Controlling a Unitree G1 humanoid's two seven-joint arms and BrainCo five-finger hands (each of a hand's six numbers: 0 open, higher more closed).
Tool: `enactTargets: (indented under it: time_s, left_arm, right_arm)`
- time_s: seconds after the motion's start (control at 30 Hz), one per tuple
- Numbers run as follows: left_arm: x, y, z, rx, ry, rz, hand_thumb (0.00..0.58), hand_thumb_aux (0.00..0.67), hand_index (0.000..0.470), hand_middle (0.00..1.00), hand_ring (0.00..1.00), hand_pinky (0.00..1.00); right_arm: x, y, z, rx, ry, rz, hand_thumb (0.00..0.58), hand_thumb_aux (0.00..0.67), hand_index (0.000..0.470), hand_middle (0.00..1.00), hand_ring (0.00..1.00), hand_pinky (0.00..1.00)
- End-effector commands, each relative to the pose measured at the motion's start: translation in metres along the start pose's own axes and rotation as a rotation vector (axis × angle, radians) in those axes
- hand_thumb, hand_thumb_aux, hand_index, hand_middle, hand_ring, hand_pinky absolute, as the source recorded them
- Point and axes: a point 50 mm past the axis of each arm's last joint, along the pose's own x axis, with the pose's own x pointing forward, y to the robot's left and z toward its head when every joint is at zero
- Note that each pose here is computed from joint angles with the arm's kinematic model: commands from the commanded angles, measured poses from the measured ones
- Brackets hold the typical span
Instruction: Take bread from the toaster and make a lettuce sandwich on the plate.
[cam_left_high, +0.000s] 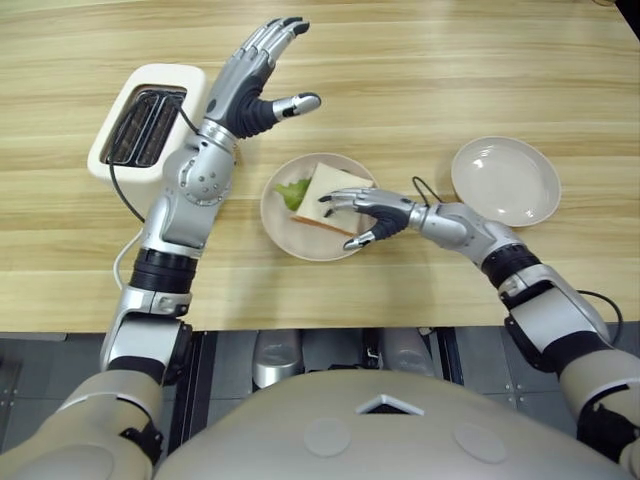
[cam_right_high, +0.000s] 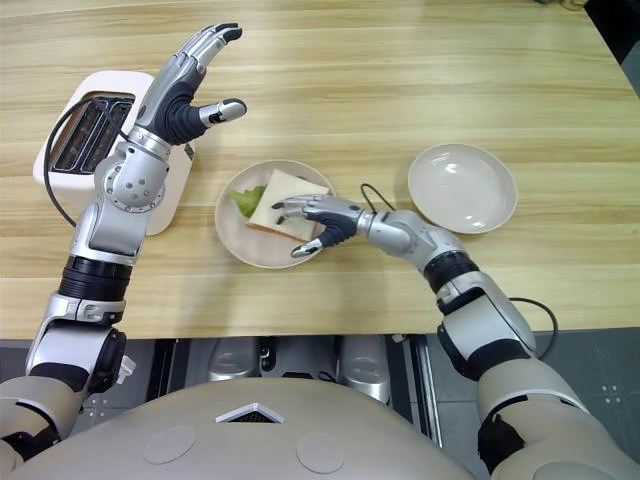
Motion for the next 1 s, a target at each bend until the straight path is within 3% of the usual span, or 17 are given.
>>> enactTargets:
  time_s: [0.03, 0.13, 0.2, 0.3, 0.33, 0.37, 0.4, 0.43, 0.47, 0.6, 0.73, 0.9, 1.0]
  left_arm:
    - [-0.008, 0.001, -0.006, -0.101, 0.035, 0.005, 0.000, 0.000, 0.000, 0.00, 0.00, 0.00]
    - [-0.019, 0.000, -0.018, -0.182, 0.100, 0.033, 0.000, 0.000, 0.000, 0.00, 0.00, 0.00]
    - [-0.027, -0.002, -0.022, -0.266, 0.125, 0.047, 0.000, 0.000, 0.000, 0.00, 0.00, 0.00]
    - [-0.036, -0.010, -0.023, -0.358, 0.143, 0.045, 0.000, 0.000, 0.000, 0.00, 0.00, 0.00]
    - [-0.037, -0.014, -0.023, -0.364, 0.145, 0.036, 0.000, 0.000, 0.000, 0.00, 0.00, 0.00]
    - [-0.038, -0.018, -0.023, -0.353, 0.150, 0.022, 0.000, 0.000, 0.000, 0.00, 0.00, 0.00]
    - [-0.038, -0.022, -0.023, -0.341, 0.154, 0.010, 0.000, 0.000, 0.000, 0.00, 0.00, 0.00]
    - [-0.037, -0.025, -0.023, -0.341, 0.154, 0.000, 0.000, 0.000, 0.000, 0.00, 0.00, 0.00]
    - [-0.036, -0.028, -0.022, -0.350, 0.151, -0.005, 0.000, 0.000, 0.000, 0.00, 0.00, 0.00]
    - [-0.035, -0.031, -0.021, -0.380, 0.141, 0.006, 0.000, 0.000, 0.000, 0.00, 0.00, 0.00]
    - [-0.039, -0.028, -0.023, -0.404, 0.147, 0.030, 0.000, 0.000, 0.000, 0.00, 0.00, 0.00]
    - [-0.045, -0.027, -0.024, -0.471, 0.148, 0.011, 0.000, 0.000, 0.000, 0.00, 0.00, 0.00]
    - [-0.053, -0.033, -0.019, -0.614, 0.130, -0.080, 0.000, 0.000, 0.000, 0.00, 0.00, 0.00]
  right_arm:
    - [-0.046, 0.055, -0.033, 0.159, 0.273, 0.330, 0.547, 0.510, 0.350, 0.05, 0.05, 0.05]
    - [-0.056, 0.058, -0.029, 0.185, 0.274, 0.363, 0.563, 0.554, 0.381, 0.11, 0.11, 0.11]
    - [-0.056, 0.057, -0.023, 0.199, 0.241, 0.345, 0.559, 0.544, 0.373, 0.12, 0.12, 0.12]
    - [-0.046, 0.038, -0.018, 0.164, 0.192, 0.178, 0.516, 0.447, 0.307, 0.13, 0.13, 0.13]
    - [-0.042, 0.028, -0.017, 0.144, 0.175, 0.101, 0.566, 0.568, 0.390, 0.33, 0.33, 0.33]
    - [-0.038, 0.014, -0.016, 0.132, 0.150, -0.010, 0.579, 0.644, 0.442, 0.48, 0.48, 0.48]
    - [-0.035, 0.001, -0.015, 0.138, 0.119, -0.115, 0.579, 0.644, 0.442, 0.48, 0.48, 0.48]
    - [-0.034, -0.010, -0.013, 0.142, 0.086, -0.207, 0.580, 0.670, 0.460, 0.84, 0.84, 0.84]
    - [-0.033, -0.023, -0.010, 0.142, 0.045, -0.303, 0.580, 0.670, 0.460, 1.00, 1.00, 1.00]
    - [-0.037, -0.058, 0.009, 0.187, -0.179, -0.613, 0.580, 0.670, 0.460, 1.00, 1.00, 1.00]
    - [-0.050, -0.070, 0.018, 0.302, -0.321, -0.784, 0.580, 0.670, 0.460, 1.00, 1.00, 1.00]
    - [-0.063, -0.074, 0.019, 0.551, -0.455, -0.770, 0.580, 0.670, 0.460, 1.00, 1.00, 1.00]
    - [-0.070, -0.067, 0.025, 0.730, -0.553, -0.617, 0.580, 0.670, 0.460, 1.00, 1.00, 1.00]
